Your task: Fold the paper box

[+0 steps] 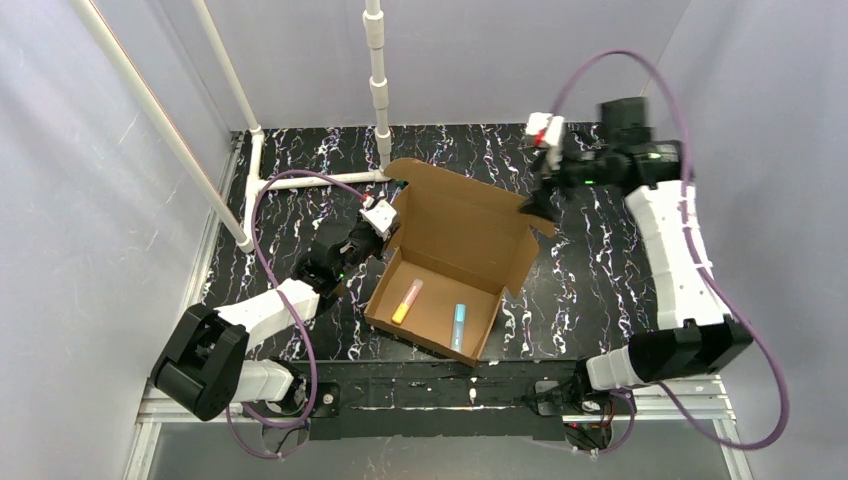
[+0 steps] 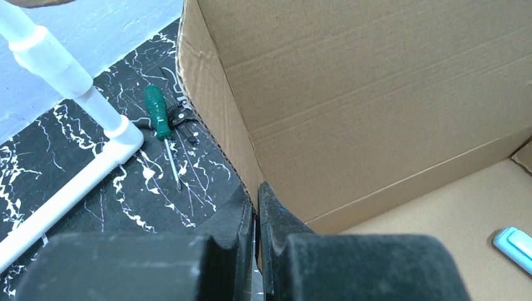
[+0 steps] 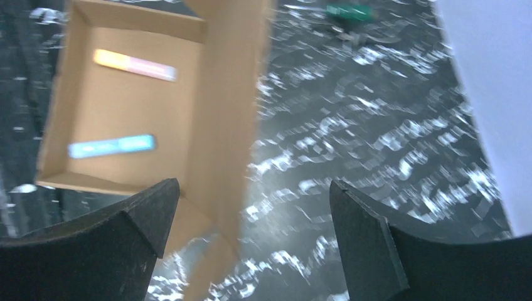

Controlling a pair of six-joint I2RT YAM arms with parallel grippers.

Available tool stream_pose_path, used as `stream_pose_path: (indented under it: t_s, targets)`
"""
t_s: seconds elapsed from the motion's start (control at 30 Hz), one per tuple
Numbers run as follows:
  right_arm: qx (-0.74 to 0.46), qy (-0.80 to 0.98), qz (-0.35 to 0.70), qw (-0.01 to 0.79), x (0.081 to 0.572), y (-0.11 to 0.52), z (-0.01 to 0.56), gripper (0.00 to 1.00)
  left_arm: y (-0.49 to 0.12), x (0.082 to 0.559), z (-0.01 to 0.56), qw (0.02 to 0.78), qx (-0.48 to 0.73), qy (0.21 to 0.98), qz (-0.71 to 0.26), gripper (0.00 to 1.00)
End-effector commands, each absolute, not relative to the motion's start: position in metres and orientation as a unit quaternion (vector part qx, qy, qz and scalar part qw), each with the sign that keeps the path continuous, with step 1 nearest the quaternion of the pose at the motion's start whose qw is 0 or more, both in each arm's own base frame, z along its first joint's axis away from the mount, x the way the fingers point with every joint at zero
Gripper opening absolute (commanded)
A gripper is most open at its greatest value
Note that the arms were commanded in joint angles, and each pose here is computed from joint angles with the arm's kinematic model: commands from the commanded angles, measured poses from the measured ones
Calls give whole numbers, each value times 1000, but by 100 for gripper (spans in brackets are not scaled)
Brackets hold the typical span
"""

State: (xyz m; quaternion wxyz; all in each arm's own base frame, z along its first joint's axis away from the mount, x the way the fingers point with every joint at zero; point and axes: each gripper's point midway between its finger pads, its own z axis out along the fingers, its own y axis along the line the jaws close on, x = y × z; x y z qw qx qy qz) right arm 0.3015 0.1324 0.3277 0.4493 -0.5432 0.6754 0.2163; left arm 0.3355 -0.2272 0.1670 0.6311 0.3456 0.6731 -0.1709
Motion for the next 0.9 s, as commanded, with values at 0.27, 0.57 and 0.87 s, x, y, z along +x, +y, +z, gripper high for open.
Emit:
stream_pose_path:
  t_s: [0.27, 0.57, 0.87]
  targets:
    - [-530, 748, 203, 345, 305, 226, 285, 78, -229, 333, 183, 654, 357, 646, -165, 0]
    - [-527, 749, 164, 368, 319, 222, 295, 18, -230, 336, 185, 652, 338, 656, -174, 3]
    - [-533, 743, 94, 393, 342, 207, 301, 1, -257, 319, 186, 609, 303, 673, -292, 35]
